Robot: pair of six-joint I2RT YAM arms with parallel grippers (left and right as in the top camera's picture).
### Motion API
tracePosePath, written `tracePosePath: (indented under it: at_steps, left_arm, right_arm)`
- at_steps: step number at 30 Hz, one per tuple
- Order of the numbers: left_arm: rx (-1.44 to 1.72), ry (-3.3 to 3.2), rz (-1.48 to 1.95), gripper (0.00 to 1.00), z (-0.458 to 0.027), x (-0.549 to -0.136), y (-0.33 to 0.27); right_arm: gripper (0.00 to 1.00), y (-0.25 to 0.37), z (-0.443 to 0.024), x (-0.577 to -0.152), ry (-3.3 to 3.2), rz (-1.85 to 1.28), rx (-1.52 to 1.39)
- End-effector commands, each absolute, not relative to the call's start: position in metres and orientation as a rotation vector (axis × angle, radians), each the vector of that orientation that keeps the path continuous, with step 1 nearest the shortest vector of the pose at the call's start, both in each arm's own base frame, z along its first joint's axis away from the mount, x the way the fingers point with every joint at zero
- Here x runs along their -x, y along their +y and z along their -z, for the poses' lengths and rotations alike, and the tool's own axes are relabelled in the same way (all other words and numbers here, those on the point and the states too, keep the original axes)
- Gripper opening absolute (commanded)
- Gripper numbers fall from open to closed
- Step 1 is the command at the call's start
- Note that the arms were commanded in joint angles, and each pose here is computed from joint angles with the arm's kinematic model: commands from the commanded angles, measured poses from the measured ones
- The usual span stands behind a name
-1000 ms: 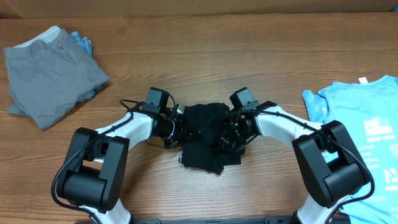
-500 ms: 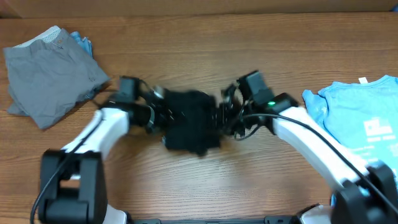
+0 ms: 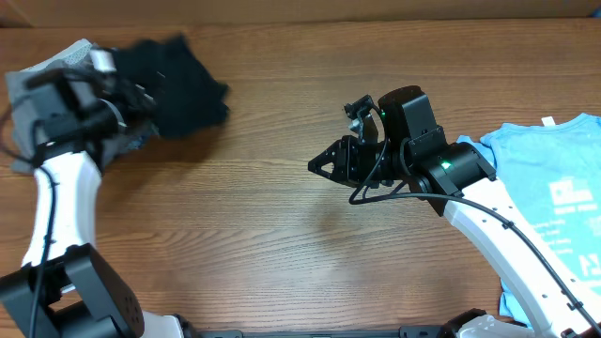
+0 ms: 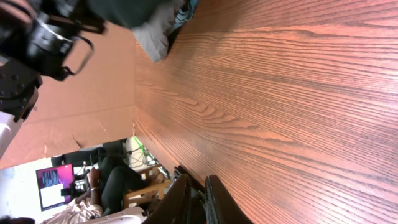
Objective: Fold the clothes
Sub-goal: 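Carry the bundle to the upper left with the left gripper, then lower the black bundle onto the grey garment and release with left gripper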
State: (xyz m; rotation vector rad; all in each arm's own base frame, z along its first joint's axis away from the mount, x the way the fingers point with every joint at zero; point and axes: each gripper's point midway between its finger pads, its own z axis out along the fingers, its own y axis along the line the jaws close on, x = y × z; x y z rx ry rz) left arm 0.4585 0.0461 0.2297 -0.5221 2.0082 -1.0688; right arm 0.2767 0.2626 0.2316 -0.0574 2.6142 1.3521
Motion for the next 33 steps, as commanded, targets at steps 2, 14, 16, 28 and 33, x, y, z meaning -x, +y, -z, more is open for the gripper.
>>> tracePosePath:
  at_steps: [2,14,16,28,33]
  left_arm:
    - [0.502,1.799,1.023,0.04,-0.294,-0.468,0.085]
    - [0.625,1.612,0.87,0.04,-0.28,-0.503,0.174]
    - [0.634,1.614,0.872,0.04,-0.27,-0.513,0.184]
    - [0.58,1.555,0.885,0.04,-0.271,-0.56,0.235]
    - [0.604,1.491,0.803,0.04,-0.287,-0.572,0.256]
  right_arm:
    - [0.13,0.262,-0.233,-0.28,2.601,-1.33,0.064]
    - [0.13,0.262,-0.232,-0.281,2.602,-1.323,0.059]
    - [0.13,0.261,-0.232,-0.28,2.607,-1.321,0.056]
    - [0.12,0.258,-0.227,-0.276,2.644,-1.309,0.028]
    - [0.12,0.258,-0.227,-0.276,2.644,-1.31,0.027]
